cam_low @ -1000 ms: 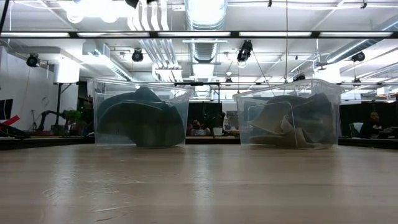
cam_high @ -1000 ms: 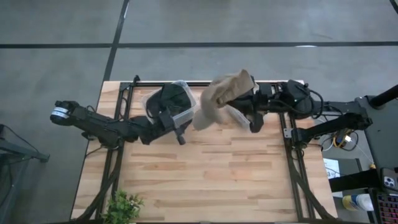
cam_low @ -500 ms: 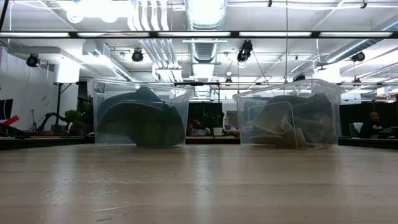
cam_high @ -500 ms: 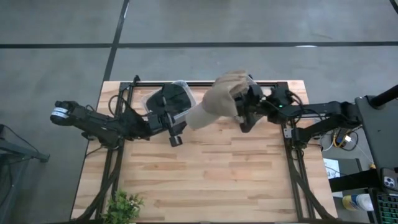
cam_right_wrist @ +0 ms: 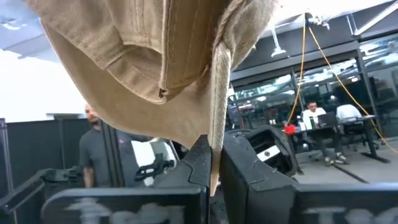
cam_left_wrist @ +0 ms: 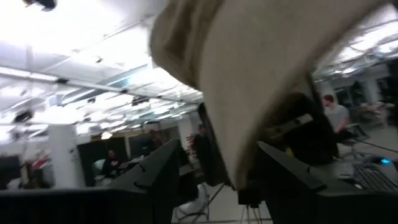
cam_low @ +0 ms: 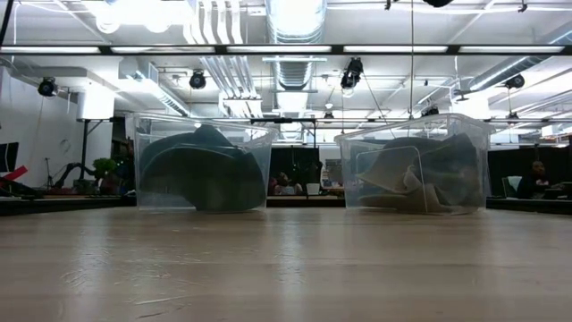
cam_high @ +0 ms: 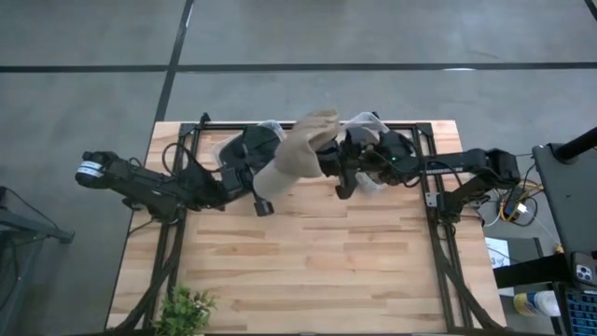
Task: Pick & Place hat
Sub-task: Put the brown cap into the right transparent bin
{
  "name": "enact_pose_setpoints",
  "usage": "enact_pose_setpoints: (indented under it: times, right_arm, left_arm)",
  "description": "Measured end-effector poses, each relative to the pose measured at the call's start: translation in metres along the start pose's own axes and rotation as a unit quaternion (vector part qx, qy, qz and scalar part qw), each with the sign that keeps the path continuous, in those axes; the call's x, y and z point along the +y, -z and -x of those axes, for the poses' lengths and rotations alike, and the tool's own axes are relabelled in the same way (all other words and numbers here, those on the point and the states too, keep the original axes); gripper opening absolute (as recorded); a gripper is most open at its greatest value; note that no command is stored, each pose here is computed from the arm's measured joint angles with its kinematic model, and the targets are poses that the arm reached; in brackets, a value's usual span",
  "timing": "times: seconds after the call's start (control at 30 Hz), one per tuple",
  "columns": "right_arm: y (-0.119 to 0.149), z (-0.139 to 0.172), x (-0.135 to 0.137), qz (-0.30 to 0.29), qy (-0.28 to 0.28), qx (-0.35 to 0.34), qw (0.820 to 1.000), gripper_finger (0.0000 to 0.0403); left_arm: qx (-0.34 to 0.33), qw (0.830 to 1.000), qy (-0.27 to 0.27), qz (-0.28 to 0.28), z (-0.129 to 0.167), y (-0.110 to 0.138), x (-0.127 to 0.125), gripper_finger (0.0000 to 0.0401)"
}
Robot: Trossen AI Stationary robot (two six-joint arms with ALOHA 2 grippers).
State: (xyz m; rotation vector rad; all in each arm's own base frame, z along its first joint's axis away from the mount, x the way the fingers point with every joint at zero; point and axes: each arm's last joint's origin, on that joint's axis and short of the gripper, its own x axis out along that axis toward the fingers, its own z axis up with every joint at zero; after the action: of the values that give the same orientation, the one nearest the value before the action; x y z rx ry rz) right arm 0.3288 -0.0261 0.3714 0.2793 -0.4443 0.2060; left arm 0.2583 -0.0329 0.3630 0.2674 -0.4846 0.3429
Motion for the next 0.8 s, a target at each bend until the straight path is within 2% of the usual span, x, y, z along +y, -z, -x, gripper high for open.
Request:
enact_pose_setpoints:
  times: [0.13, 0.3, 0.33, 0.47, 0.6, 0.7, 0.8]
  right_arm:
    - [0.002, 0.0, -0.003, 0.001, 0.006, 0.003, 1.0, 0.0013]
    - [0.004, 0.002, -0.009, -0.007, 0.016, 0.007, 1.0, 0.0013]
    - [0.005, 0.002, -0.01, -0.01, 0.019, 0.013, 1.0, 0.0013]
    - [0.007, 0.004, -0.012, 0.0, 0.034, 0.048, 0.998, 0.0018]
    - [0.005, 0.012, -0.012, 0.024, 0.057, 0.106, 0.992, 0.005]
    - [0.005, 0.02, -0.011, 0.054, 0.073, 0.162, 0.983, 0.0082]
    - [0.005, 0.031, -0.011, 0.079, 0.106, 0.222, 0.966, 0.0108]
  left_arm:
    - [0.012, 1.0, -0.027, 0.008, 0.0, 0.0, 0.002, 0.0151]
    - [0.01, 0.999, -0.027, 0.016, -0.001, -0.003, 0.002, 0.003]
    - [0.011, 0.999, -0.027, 0.021, -0.001, -0.003, 0.002, 0.0017]
    - [0.03, 0.999, -0.036, 0.023, 0.0, -0.002, 0.004, 0.0008]
    - [0.051, 0.998, -0.034, 0.01, 0.004, -0.005, 0.007, 0.0006]
    - [0.041, 0.998, -0.043, 0.022, 0.009, -0.017, 0.016, 0.0005]
    - [0.067, 0.996, -0.054, 0.018, 0.015, -0.024, 0.023, 0.0005]
